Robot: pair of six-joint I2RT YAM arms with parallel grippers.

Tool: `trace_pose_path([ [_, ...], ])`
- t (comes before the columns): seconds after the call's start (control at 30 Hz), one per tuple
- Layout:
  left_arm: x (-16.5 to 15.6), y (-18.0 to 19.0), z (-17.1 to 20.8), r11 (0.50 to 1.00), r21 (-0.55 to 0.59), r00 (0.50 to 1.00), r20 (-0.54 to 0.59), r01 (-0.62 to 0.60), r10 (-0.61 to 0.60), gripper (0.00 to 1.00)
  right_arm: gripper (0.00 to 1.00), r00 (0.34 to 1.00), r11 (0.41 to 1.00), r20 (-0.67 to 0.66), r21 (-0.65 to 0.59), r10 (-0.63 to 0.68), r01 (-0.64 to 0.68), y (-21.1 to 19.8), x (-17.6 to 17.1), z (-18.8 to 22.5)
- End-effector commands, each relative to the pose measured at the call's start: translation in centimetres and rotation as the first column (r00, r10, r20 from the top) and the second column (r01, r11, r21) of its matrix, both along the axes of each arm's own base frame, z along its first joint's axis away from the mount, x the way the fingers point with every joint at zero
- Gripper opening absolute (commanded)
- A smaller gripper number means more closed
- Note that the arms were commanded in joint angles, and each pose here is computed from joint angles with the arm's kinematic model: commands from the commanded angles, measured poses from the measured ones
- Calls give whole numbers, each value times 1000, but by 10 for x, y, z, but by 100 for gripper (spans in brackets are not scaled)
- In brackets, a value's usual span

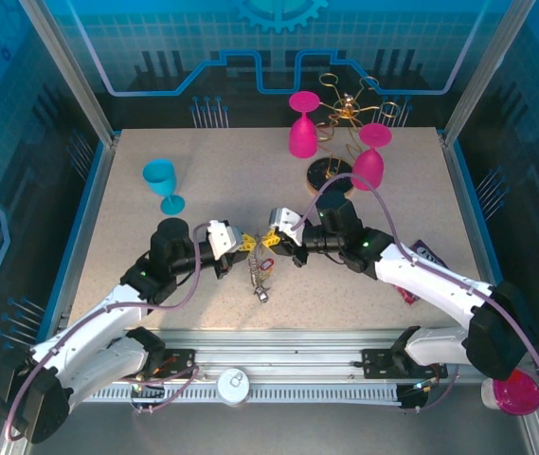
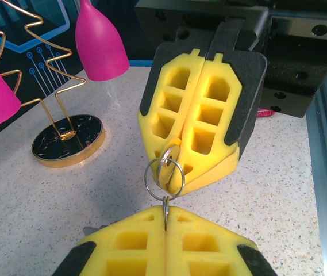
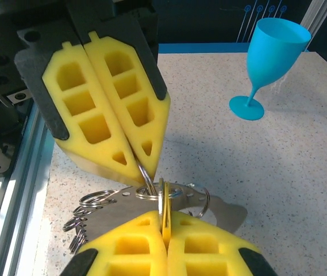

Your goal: Put the keys on the keyring

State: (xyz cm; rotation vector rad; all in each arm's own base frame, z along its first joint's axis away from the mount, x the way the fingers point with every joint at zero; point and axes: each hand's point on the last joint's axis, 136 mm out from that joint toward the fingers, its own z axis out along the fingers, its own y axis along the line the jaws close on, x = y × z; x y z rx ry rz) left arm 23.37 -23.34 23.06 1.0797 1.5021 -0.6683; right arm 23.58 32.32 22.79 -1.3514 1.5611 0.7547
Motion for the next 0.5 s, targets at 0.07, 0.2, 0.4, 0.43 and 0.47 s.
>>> trace_pose_path([
  [0.07, 5, -1, 5, 1000, 13, 1000, 6, -10, 10, 3, 0, 998, 1000, 58, -23, -20, 21, -1, 2, 18],
  [0.2, 5, 5, 4, 999, 7, 999, -5, -49, 49, 36, 0, 997, 997, 67, -66, -46, 50, -4, 7, 16],
  [0.4, 10, 22, 14, 984, -41, 985, -30, -172, 171, 58, 0, 996, 990, 81, -132, -47, 58, -4, 11, 10],
  [0.43, 12, 26, 17, 977, -57, 979, -28, -205, 204, 60, 0, 996, 988, 83, -142, -46, 57, -3, 11, 9],
  [0.47, 16, 33, 21, 963, -79, 967, -26, -256, 255, 61, 0, 995, 987, 87, -151, -41, 54, -2, 12, 9],
])
